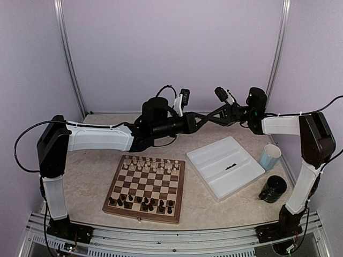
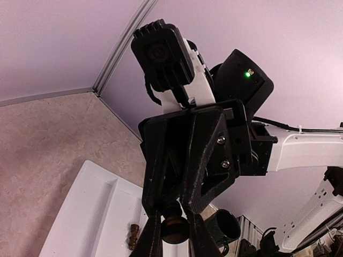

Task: Set up the chess pieces on the board
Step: Pass from the left arm to the right

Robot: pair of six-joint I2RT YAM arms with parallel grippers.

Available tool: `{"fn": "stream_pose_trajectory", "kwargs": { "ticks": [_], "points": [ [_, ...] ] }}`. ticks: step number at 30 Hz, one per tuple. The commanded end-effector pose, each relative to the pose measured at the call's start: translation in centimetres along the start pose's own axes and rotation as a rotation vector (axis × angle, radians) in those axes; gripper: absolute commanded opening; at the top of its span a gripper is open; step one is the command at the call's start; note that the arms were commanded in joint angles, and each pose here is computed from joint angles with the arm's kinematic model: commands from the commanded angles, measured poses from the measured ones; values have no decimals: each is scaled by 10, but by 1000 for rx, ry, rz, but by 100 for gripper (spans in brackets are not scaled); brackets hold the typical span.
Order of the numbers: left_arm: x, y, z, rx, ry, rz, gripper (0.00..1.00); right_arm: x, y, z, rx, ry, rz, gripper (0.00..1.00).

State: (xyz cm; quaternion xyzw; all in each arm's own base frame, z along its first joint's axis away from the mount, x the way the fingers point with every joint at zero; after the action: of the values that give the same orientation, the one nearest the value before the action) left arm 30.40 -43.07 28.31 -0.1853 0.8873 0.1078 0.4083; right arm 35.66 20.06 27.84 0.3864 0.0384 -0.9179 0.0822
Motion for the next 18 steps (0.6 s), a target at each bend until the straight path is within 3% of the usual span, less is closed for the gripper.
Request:
{"fn": "stream_pose_trajectory", "kwargs": {
  "ticks": [1,7,11,18],
  "points": [
    [-5,0,-2,-10,-8,-44,11,0,-5,13,-20,40,15,21],
    [-4,1,1,-26,0,-58,11,1,-5,11,-17,29,13,21],
    [-4,1,3,-32,5,-57,11,0,-5,11,-18,33,13,13],
    [-3,0,7,-48,13,-45,30,-2,-5,12,-19,61,15,8]
  ]
}}
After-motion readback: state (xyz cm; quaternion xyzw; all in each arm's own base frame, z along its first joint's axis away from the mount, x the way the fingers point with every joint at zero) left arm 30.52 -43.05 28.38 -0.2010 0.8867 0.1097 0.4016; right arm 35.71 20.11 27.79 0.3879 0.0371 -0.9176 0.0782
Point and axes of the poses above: each gripper's point midway between its finger pads, its own y axis back along the fingers, its own z axis along the line the jaws close on, x = y × z, the point moved 8 cm from there along y, back along the fingers, and after that the axes turned 6 degrees about y, right-handed, at the moved point
